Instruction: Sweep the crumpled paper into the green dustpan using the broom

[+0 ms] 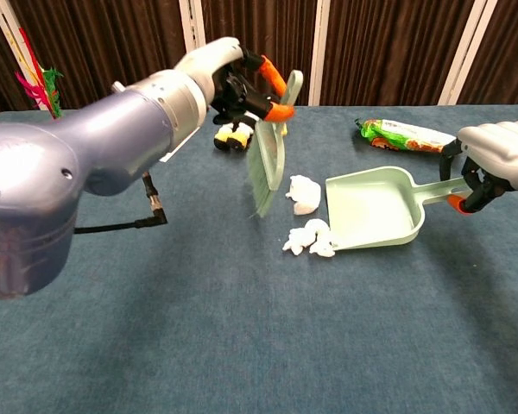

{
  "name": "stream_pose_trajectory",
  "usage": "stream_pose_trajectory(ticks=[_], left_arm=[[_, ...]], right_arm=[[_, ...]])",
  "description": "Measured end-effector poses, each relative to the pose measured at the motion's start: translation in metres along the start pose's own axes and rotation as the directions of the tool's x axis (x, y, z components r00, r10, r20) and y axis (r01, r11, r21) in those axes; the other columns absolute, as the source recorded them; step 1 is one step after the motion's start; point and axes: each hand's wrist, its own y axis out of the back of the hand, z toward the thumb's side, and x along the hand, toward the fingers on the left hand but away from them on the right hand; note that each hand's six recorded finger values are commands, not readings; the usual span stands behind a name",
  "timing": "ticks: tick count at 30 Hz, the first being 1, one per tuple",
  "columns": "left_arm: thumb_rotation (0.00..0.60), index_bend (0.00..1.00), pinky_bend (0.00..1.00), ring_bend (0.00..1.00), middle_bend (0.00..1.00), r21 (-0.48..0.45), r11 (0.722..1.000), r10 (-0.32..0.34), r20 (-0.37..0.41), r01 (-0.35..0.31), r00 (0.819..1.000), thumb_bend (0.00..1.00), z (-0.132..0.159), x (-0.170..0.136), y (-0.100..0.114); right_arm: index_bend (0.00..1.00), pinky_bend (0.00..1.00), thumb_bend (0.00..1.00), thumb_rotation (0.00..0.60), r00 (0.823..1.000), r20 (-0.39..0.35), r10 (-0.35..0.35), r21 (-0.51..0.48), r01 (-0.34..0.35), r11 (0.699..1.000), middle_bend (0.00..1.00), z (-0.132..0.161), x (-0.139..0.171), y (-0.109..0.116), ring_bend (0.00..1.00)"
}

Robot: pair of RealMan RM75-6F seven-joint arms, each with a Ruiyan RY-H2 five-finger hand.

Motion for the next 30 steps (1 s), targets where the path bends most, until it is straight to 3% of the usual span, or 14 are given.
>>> stream_pose_trajectory(ticks=[10,23,30], left_arm=[[0.600,0.76,0.92,0.91,1.00,-0.048,0.996,-0.075,-0.001,0.075,0.997,0.59,0.013,-0.010,-0.029],[0.600,0.76,0.92,0.91,1.00,-0.087,0.991,-0.106,-0.033,0.103,0.994,0.59,0.017,-0.023,-0.033],[0.600,0.76,0.92,0.91,1.00,-0.072,0.993,-0.091,-0.023,0.089,0.996,0.59,0.026,-0.026,-0.021]], right_arm=[[0.58,0.72,0.50,0.600,1.000,0.011,0.005,0.007,-0.005,1.000,0.81,-0.006,0.001,-0.001,0.81],[0.58,0.72,0.50,0.600,1.000,0.003,0.005,0.004,-0.005,1.000,0.81,-0.004,0.006,0.000,0.81],[0.58,0.72,0.50,0.600,1.000,0.009,0.008,0.002,-0.008,1.000,0.81,-0.007,0.007,-0.001,0.81]])
